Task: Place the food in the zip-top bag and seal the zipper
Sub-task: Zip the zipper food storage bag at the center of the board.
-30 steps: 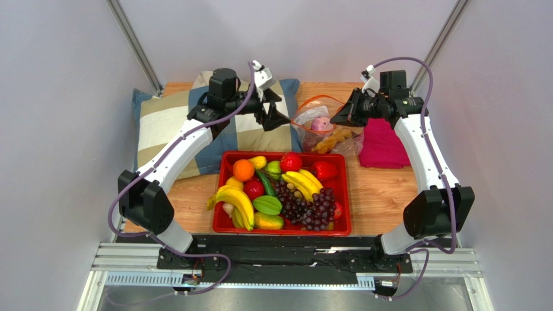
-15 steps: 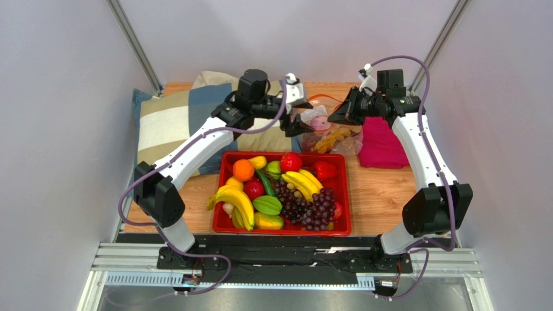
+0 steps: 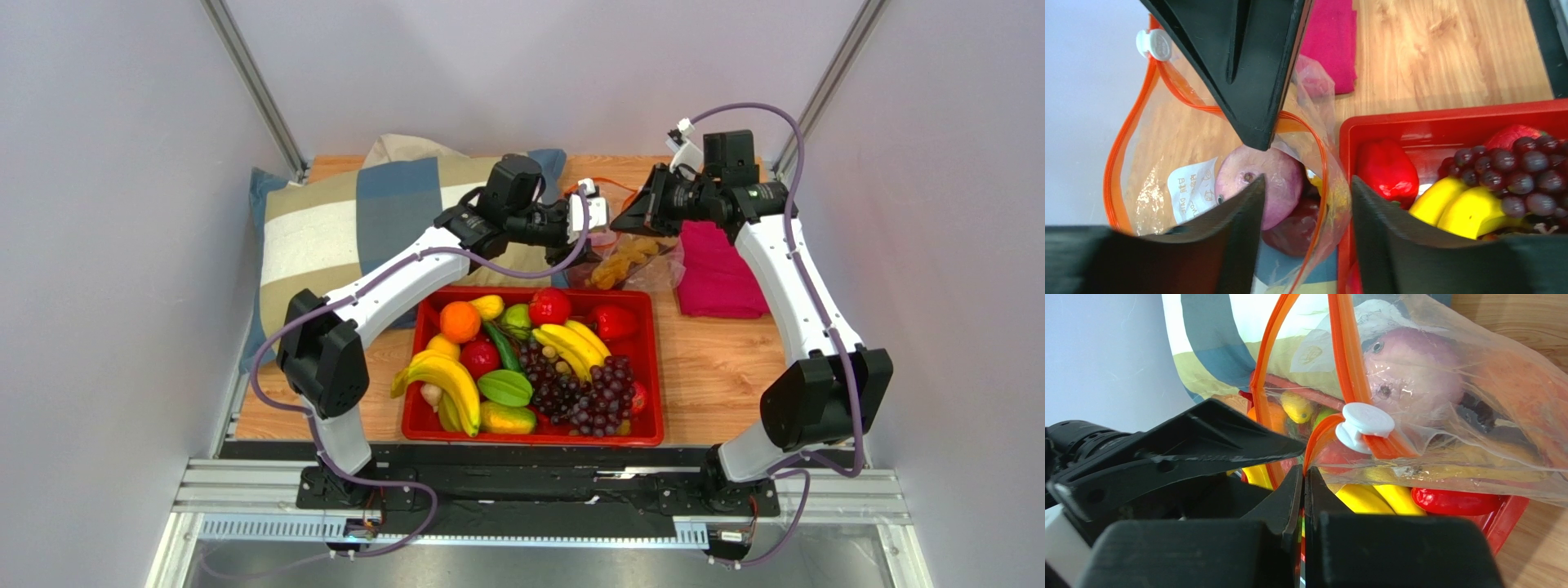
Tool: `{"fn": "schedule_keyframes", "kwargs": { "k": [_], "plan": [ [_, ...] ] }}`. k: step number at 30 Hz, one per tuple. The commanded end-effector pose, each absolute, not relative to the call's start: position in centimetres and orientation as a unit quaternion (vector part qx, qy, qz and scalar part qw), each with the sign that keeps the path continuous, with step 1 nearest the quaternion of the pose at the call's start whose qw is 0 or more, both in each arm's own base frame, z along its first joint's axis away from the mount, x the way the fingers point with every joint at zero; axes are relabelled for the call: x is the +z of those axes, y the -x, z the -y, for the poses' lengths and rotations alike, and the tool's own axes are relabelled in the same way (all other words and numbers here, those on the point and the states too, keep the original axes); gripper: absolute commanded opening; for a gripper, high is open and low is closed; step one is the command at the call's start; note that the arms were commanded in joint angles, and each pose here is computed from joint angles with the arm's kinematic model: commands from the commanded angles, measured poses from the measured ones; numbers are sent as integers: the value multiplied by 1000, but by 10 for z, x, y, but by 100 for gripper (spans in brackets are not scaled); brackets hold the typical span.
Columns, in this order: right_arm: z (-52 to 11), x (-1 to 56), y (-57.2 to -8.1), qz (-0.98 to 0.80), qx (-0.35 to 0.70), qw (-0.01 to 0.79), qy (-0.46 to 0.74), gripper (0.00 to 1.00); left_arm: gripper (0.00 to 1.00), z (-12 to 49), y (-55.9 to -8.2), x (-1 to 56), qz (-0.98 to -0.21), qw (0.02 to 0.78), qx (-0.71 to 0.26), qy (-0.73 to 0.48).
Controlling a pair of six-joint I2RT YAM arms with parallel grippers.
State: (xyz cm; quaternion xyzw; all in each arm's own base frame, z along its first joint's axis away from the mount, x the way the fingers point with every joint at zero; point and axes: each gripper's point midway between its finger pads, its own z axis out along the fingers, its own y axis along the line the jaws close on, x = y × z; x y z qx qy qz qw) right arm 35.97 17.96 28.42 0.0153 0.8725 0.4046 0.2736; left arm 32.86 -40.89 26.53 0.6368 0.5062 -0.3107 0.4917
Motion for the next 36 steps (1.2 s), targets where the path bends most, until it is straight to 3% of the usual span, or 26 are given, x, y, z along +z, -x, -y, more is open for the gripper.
{"fn": "schedule_keyframes", "kwargs": {
  "k": [1, 3, 4, 5, 9, 14, 16, 25, 30, 36],
  "plan": [
    [-189, 318, -352, -846, 425, 319, 32, 0, 42, 409, -329, 273, -482, 505, -292, -653],
    [-192, 321, -350, -842, 431, 322, 43, 0, 19, 404, -325, 270, -490, 496, -295, -653],
    [-192, 322, -349, -840, 432, 324, 49, 1, 0, 401, -321, 276, -492, 499, -296, -649],
    [-192, 323, -347, -840, 431, 326, 54, 6, 0, 394, -321, 271, -500, 497, -298, -643],
    [-186, 334, -341, -835, 404, 353, 124, 47, 0, 372, -312, 274, -506, 507, -303, -629],
    [-155, 340, -334, -821, 332, 407, 223, 61, 0, 354, -298, 268, -495, 509, -294, -640],
    [-145, 343, -330, -810, 319, 423, 251, 72, 0, 353, -297, 266, -497, 508, -295, -638],
    [-118, 333, -317, -716, 224, 510, 422, 72, 0, 356, -297, 269, -496, 503, -308, -637],
    [-134, 334, -312, -634, 208, 546, 507, 61, 0, 356, -293, 267, -487, 498, -311, -646],
    [-145, 334, -331, -611, 209, 549, 531, 57, 0, 356, -291, 268, -481, 495, -313, -652]
  ]
}}
